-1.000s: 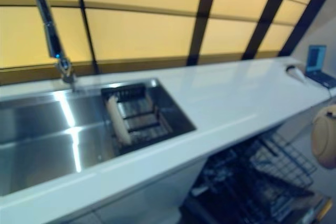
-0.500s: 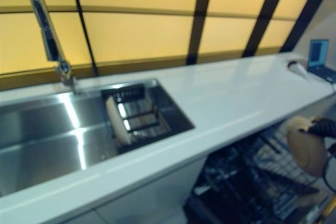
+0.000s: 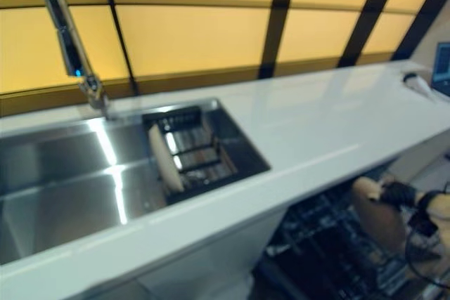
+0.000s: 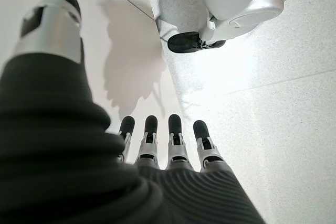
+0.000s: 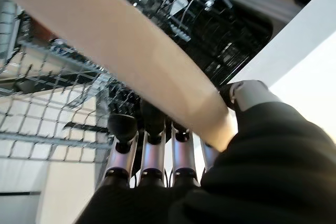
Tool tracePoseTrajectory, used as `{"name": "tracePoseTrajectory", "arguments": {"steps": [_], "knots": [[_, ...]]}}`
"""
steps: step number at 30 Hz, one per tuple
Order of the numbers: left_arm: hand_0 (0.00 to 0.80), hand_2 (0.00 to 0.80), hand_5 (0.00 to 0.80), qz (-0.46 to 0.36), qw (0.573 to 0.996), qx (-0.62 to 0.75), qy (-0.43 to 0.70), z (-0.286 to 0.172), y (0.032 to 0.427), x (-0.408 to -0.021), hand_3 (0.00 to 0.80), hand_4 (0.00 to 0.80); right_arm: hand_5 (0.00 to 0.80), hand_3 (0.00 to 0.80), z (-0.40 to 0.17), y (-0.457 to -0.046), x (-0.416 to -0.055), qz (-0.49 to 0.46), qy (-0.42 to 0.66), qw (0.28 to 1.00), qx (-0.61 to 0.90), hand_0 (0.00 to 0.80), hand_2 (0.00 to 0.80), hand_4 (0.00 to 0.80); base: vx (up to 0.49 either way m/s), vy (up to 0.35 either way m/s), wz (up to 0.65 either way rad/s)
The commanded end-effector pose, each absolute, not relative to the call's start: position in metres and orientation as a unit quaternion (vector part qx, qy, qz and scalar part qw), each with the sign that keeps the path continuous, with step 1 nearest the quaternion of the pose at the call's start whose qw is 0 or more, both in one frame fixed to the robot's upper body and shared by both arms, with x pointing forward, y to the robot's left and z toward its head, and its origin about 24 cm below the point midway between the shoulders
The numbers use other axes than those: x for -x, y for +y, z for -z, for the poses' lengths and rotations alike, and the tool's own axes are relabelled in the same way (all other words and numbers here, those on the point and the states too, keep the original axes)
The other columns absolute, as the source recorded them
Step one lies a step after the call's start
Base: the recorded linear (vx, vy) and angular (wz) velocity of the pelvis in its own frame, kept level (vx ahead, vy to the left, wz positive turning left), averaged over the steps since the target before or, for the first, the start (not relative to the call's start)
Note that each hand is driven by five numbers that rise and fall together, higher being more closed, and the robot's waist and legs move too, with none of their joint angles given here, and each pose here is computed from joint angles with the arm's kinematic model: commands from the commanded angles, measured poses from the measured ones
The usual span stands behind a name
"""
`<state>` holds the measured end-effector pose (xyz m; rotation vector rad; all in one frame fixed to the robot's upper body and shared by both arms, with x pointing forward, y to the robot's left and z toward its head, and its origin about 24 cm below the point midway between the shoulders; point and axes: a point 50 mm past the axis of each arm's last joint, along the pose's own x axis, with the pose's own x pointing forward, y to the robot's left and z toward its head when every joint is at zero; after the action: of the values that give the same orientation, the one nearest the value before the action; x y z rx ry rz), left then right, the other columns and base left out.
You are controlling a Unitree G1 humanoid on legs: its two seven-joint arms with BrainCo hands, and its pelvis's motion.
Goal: Take plates into dishwasher
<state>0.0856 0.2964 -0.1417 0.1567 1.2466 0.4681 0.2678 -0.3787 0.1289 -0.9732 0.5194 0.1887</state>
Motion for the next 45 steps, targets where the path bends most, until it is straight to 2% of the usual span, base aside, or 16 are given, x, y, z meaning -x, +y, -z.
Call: {"name": "tracePoseTrajectory", "arguments": {"steps": [1, 26, 34, 45], "knots": [[0.000, 0.000, 0.000, -0.214, 0.786, -0.102, 0.571, 0.138, 0.303, -0.095, 0.000, 0.000, 0.800, 0.800, -0.145, -0.368, -0.274, -0.106, 0.221, 0.835, 0.493, 0.800, 0.800, 0.800, 0.000, 0.000, 0.00], [0.000, 0.000, 0.000, -0.215, 0.794, -0.104, 0.559, 0.134, 0.307, -0.104, 0.000, 0.000, 0.800, 0.800, -0.092, -0.337, -0.273, -0.231, 0.294, 0.778, 0.505, 0.800, 0.800, 0.800, 0.000, 0.000, 0.00], [0.000, 0.000, 0.000, -0.209, 0.799, -0.106, 0.554, 0.134, 0.304, -0.110, 0.000, 0.000, 0.800, 0.800, -0.077, -0.329, -0.275, -0.251, 0.314, 0.732, 0.549, 0.800, 0.800, 0.800, 0.000, 0.000, 0.00], [0.000, 0.000, 0.000, -0.195, 0.808, -0.111, 0.545, 0.132, 0.301, -0.120, 0.000, 0.000, 0.800, 0.800, -0.051, -0.319, -0.280, -0.252, 0.346, 0.707, 0.563, 0.800, 0.800, 0.800, -0.003, -0.005, 0.02]]}}
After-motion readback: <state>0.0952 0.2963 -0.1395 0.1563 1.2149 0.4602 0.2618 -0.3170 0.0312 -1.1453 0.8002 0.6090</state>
